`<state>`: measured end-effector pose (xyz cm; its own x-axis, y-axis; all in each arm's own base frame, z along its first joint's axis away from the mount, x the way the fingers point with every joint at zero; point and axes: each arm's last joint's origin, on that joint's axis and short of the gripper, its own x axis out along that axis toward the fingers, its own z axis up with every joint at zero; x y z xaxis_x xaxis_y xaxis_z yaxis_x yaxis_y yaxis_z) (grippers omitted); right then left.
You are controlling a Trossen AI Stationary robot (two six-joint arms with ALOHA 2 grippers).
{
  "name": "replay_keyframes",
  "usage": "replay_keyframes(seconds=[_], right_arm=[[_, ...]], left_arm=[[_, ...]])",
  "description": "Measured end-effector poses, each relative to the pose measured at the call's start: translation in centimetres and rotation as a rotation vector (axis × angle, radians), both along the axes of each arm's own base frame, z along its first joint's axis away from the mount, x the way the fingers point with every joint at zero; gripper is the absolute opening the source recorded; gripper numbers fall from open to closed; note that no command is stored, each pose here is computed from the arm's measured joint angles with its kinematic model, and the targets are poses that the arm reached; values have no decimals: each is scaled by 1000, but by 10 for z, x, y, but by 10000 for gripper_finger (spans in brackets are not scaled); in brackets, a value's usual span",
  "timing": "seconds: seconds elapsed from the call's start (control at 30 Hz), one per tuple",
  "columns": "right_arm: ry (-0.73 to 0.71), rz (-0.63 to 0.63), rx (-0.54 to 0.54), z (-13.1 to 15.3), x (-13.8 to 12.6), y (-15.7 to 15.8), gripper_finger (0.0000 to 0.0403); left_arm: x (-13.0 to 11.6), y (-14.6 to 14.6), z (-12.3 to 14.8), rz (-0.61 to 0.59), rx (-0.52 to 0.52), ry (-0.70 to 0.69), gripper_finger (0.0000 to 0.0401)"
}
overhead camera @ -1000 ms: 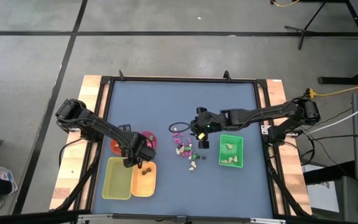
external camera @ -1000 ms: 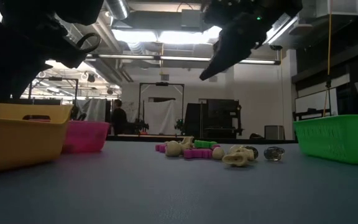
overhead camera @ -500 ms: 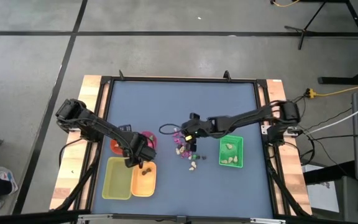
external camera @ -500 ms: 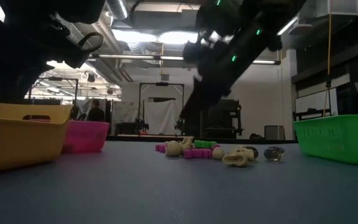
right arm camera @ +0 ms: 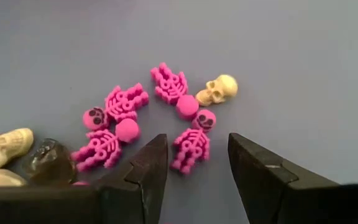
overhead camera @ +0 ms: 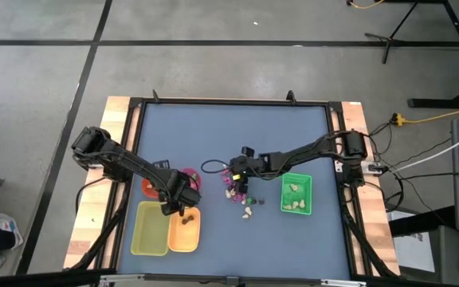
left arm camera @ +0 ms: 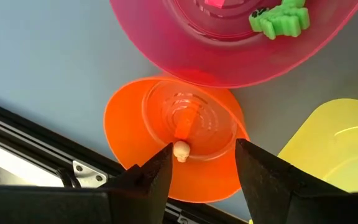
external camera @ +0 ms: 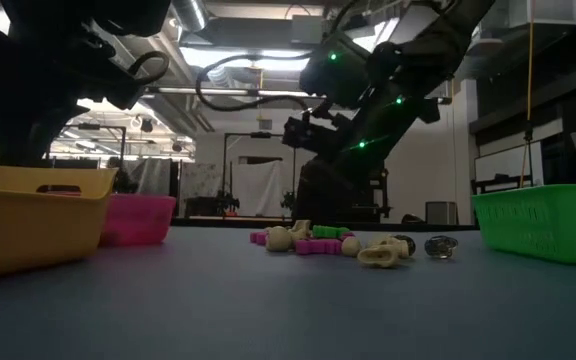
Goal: Sort Halloween decoration
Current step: Put the pink skeleton toy into the light yellow bin
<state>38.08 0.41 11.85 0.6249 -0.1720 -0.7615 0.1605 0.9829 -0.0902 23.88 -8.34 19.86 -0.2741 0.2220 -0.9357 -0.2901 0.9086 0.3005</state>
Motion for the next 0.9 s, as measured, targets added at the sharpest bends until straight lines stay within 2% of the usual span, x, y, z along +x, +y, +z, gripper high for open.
replay_keyframes(seconds=[0.33,0.43,0.73,0.9], right_arm=[[11,8,12,-1,0,0,164],[11,9,13,-2,0,0,141],[12,16,18,-2,0,1,35],[12,16,16,-2,0,1,11]], left_arm=[[0,0,0,0,-2,-5,157],[1,0,0,0,-3,-9,157],[2,-1,-1,48,14,-38,157],[3,-2,0,70,0,-37,157]])
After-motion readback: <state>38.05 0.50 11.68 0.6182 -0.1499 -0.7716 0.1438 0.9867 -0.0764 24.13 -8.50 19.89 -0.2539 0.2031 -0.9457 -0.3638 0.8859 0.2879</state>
